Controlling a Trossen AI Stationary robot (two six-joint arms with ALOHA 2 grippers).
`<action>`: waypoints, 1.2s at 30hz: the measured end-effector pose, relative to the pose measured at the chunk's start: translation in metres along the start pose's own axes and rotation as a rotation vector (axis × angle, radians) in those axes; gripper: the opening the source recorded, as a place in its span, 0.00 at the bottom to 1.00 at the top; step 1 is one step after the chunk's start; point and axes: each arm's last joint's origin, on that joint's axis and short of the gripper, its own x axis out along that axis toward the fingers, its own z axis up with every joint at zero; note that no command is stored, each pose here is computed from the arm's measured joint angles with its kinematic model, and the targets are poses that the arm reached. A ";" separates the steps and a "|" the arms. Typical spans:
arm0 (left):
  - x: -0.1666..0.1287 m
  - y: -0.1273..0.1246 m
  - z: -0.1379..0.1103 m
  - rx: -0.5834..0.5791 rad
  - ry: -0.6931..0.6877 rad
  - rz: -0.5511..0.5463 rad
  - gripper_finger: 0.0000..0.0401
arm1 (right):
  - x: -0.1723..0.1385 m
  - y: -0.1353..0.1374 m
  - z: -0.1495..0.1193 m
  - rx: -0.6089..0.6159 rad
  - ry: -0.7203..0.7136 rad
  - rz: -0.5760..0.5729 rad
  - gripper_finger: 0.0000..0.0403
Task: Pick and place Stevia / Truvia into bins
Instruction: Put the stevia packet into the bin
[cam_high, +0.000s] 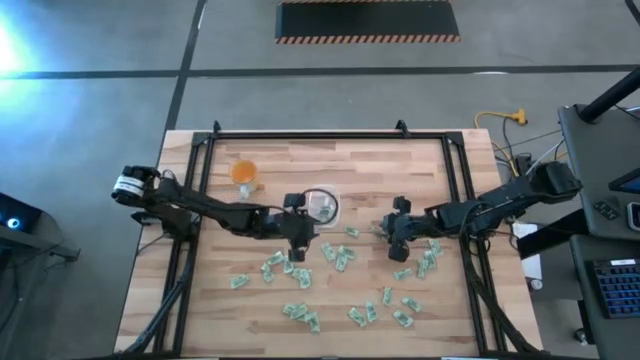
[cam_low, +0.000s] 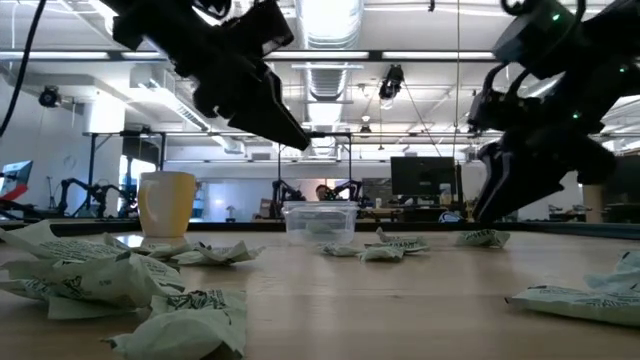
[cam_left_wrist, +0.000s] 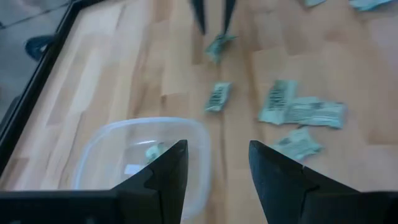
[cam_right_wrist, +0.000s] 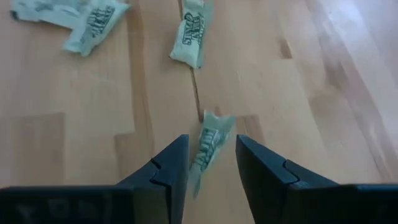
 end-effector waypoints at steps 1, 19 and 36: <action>-0.001 -0.003 0.000 0.006 -0.001 -0.007 0.38 | 0.002 0.001 0.003 0.000 0.002 -0.001 0.32; -0.003 -0.011 -0.003 0.027 0.007 -0.025 0.38 | 0.030 -0.004 0.010 -0.020 0.101 -0.043 0.24; -0.003 -0.013 -0.007 -0.041 0.032 -0.030 0.38 | 0.023 -0.007 0.045 -0.215 -0.006 -0.135 0.02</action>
